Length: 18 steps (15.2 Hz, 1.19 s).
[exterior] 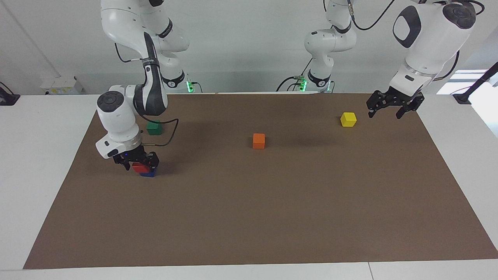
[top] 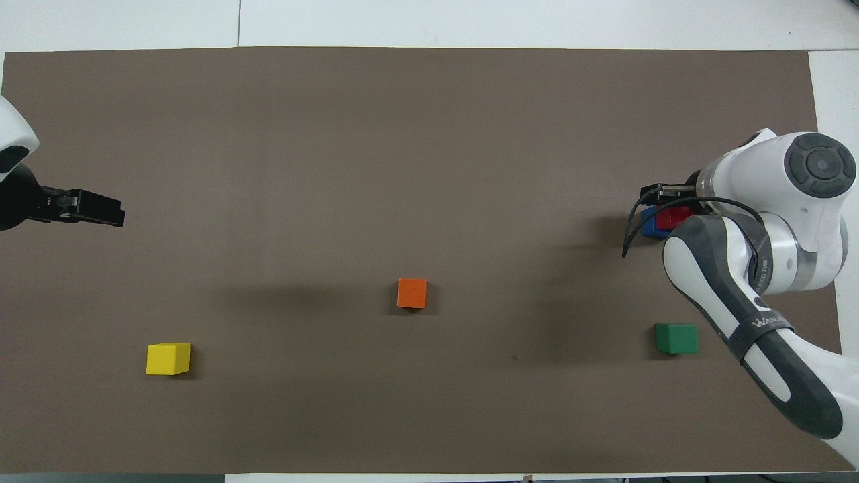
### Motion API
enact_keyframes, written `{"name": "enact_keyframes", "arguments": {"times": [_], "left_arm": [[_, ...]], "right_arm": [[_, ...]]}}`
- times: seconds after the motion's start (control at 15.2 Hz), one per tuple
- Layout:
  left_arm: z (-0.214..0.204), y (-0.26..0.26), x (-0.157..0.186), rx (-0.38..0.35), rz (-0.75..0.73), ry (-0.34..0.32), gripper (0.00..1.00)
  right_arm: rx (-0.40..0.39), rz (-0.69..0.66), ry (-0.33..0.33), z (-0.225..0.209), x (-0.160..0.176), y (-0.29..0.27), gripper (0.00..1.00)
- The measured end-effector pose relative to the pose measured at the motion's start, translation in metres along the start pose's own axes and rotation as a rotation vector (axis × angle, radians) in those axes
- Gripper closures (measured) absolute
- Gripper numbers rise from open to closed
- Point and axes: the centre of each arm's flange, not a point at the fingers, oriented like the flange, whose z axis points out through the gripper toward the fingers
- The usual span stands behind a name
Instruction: Transfer red block to right arm and stack on blue block
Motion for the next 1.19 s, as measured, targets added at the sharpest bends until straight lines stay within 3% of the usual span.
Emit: {"name": "enact_keyframes", "arguments": {"times": [0.26, 0.53, 0.73, 1.19], "left_arm": [[0.000, -0.003, 0.000, 0.000, -0.005, 0.000, 0.00], [0.000, -0.003, 0.000, 0.000, -0.005, -0.001, 0.00], [0.000, -0.003, 0.000, 0.000, -0.005, -0.001, 0.00], [0.000, -0.003, 0.000, 0.000, -0.005, -0.001, 0.00]], "right_arm": [[0.010, 0.020, -0.025, -0.020, 0.010, 0.001, 0.00], [0.051, 0.062, -0.066, -0.076, 0.022, 0.003, 0.00], [0.060, 0.068, -0.034, -0.124, 0.025, 0.006, 0.00], [0.059, 0.022, -0.066, -0.208, -0.014, 0.001, 0.00]]}}
